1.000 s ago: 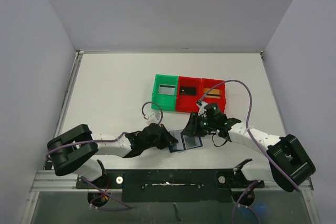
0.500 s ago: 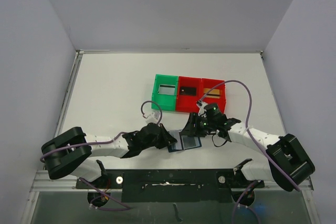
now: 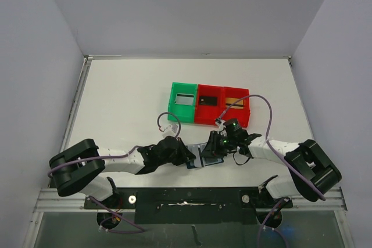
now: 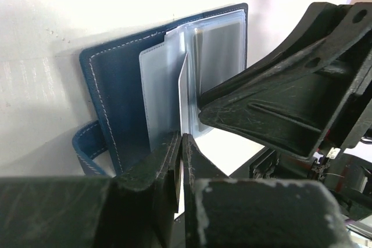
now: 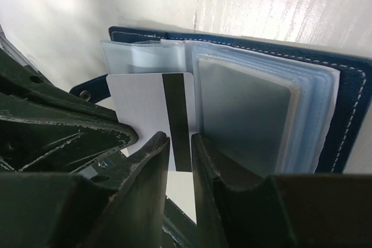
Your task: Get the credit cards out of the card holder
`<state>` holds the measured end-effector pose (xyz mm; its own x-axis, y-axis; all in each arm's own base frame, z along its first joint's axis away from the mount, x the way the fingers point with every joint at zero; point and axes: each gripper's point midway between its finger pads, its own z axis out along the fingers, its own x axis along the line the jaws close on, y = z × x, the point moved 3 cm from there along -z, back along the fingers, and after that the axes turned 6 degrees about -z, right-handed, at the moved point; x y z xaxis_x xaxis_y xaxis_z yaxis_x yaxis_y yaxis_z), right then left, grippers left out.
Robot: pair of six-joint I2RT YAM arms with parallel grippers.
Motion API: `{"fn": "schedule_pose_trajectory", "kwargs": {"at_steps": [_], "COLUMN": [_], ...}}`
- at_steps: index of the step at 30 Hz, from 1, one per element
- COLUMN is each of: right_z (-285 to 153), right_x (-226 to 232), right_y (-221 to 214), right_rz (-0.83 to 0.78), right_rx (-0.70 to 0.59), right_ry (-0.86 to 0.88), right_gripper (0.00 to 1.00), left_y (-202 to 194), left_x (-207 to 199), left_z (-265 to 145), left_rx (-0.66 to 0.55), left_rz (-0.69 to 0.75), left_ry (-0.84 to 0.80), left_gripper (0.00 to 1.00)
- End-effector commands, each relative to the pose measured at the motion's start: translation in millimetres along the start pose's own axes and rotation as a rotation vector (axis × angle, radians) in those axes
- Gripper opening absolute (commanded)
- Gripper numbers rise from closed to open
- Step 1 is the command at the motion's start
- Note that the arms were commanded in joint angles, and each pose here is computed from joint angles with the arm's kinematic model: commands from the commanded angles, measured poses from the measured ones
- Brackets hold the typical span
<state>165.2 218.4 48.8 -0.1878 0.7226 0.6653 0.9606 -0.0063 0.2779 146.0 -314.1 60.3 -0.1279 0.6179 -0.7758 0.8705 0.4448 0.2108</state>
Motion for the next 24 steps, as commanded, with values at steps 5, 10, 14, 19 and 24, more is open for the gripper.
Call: {"fn": "schedule_pose_trajectory", "kwargs": {"at_steps": [5, 10, 14, 19, 24], "right_z": [5.1, 5.2, 2.4, -7.4, -24.4], "right_x": [-9.6, -12.3, -7.1, 9.2, 26.1], "right_y": [-7.7, -6.0, -0.9, 13.3, 33.9], "right_rz": [0.017, 0.011, -0.002, -0.039, -0.087], "right_rx": [0.012, 0.013, -0.007, -0.067, -0.15], "right_ry": [-0.031, -0.052, -0.039, 0.005, 0.03], "right_gripper": [0.2, 0.18, 0.18, 0.24, 0.41], "left_y": [0.5, -2.2, 0.7, 5.7, 12.5], "left_x": [-23.3, -28.3, -24.9, -20.3, -31.2], "left_z": [10.2, 17.6, 15.8, 4.8, -7.7], "left_rx": [0.02, 0.037, 0.02, -0.012, -0.049], "left_rz": [-0.016, -0.008, -0.012, -0.024, -0.004], "left_ry": [-0.068, -0.07, -0.044, -0.048, -0.118], "left_gripper": [0.13, 0.13, 0.02, 0.0, 0.0]}}
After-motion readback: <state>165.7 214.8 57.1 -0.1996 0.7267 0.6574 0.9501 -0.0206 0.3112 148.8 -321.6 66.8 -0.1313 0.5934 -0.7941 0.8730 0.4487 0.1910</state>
